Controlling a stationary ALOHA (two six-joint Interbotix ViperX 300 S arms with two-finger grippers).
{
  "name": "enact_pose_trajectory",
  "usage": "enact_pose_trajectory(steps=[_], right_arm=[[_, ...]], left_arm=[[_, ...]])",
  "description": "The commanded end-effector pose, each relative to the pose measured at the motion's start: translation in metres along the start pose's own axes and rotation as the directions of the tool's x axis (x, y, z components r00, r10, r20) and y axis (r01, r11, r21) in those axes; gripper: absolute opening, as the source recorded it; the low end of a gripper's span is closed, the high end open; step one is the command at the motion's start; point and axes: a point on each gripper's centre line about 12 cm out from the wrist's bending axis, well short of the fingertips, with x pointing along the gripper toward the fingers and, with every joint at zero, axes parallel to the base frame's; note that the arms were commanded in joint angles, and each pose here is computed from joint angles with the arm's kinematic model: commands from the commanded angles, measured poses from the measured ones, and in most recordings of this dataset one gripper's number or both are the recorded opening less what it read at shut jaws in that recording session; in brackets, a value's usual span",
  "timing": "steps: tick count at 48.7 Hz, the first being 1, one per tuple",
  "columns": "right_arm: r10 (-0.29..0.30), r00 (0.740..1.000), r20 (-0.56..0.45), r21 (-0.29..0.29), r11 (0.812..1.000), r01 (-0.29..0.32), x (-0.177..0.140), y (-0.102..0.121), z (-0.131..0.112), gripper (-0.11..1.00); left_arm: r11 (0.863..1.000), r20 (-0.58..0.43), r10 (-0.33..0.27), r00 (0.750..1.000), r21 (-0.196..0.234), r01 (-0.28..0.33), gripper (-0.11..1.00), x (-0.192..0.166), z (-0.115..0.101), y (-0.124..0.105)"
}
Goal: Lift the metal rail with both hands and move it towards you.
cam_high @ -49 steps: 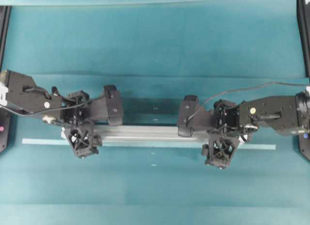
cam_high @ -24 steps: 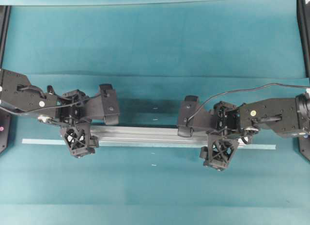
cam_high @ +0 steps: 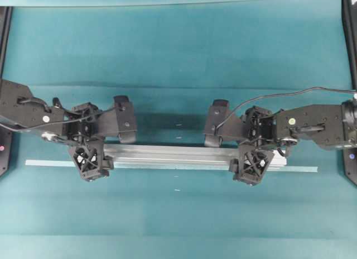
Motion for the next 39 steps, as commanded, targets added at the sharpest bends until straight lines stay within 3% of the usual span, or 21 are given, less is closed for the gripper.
enact_pose_trajectory(steps=[1,12,19,25,30,39], right_arm=[[-0.004,1.000,0.006,0.007,1.000,0.004,-0.004,-0.004,0.001,0.90],[0.015,0.998,0.058,-0.001,1.000,-0.015,-0.023,0.004,0.012,0.90],[0.036,0.990,0.137,-0.009,0.999,-0.035,-0.053,0.010,0.027,0.90],[0.050,0.978,0.204,-0.010,0.999,-0.050,-0.080,0.011,0.034,0.90],[0.067,0.960,0.270,-0.014,0.998,-0.065,-0.104,0.012,0.035,0.90],[0.092,0.914,0.394,-0.034,0.996,-0.086,-0.145,0.011,0.029,0.90]], left_arm=[[1.000,0.036,-0.008,0.999,0.004,0.007,0.95,-0.009,0.006,-0.002],[1.000,0.043,-0.010,0.999,0.009,0.010,0.95,-0.028,0.010,-0.004],[0.999,0.042,-0.017,0.999,0.051,0.015,0.95,-0.054,0.009,-0.010],[0.997,0.103,-0.038,0.994,0.075,0.030,0.95,-0.083,0.012,-0.014],[0.996,0.200,-0.062,0.978,0.076,0.048,0.95,-0.112,0.015,-0.014],[0.993,0.380,-0.108,0.919,0.087,0.080,0.95,-0.162,0.014,-0.013]])
